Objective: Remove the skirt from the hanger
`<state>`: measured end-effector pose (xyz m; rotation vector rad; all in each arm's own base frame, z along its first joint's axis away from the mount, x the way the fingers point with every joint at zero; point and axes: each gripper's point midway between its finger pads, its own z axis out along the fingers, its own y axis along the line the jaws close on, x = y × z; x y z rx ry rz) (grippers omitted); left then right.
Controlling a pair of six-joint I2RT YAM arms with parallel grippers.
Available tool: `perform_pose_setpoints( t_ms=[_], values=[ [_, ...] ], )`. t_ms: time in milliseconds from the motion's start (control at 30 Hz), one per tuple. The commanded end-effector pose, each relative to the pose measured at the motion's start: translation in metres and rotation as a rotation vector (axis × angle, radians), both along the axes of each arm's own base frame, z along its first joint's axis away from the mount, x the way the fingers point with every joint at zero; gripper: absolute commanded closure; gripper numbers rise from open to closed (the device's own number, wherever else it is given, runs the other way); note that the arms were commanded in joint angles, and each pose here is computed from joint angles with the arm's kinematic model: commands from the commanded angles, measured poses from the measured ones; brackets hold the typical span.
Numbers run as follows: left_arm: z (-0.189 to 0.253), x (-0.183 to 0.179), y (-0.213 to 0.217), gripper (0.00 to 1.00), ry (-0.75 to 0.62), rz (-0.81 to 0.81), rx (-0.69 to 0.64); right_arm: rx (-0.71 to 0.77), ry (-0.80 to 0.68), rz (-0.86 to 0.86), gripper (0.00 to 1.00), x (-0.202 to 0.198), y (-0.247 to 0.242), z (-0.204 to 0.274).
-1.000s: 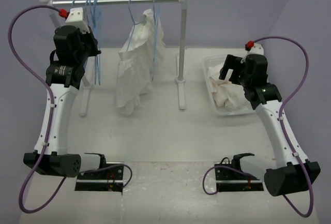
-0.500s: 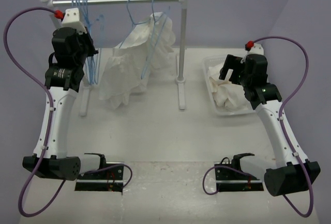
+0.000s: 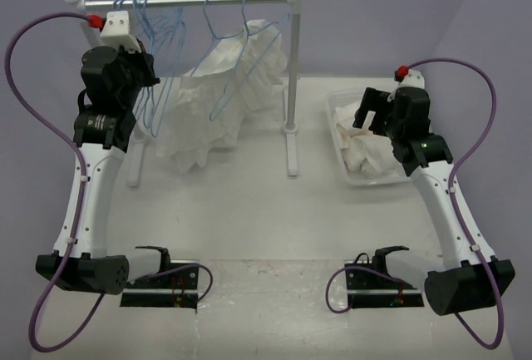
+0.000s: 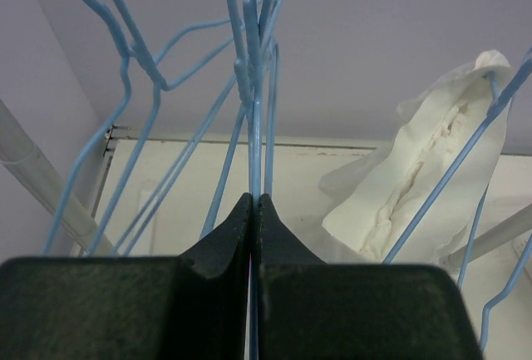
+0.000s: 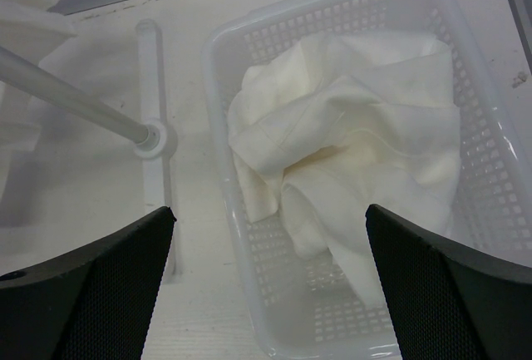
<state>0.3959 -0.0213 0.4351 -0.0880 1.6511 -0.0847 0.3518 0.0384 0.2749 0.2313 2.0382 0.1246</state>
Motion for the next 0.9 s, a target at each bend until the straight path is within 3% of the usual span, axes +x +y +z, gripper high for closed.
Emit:
perform_pose_setpoints(
  t_ms=[0,433,867],
  values=[
    [-0.003,0.004,-0.008,1.00,-0.027,-0.063,0.044,-0.026,-0.014,-0.011,0.01,0.004,-0.003,0.002],
    [0.047,-0.027,-0.013,1.00,-0.208,-0.109,0.074,-0.020,-0.011,-0.003,0.01,0.004,-0.002,0.002],
    [0.073,-0.035,-0.027,1.00,-0.286,-0.187,0.077,-0.016,-0.023,0.001,0.01,0.001,-0.001,0.006]
  ],
)
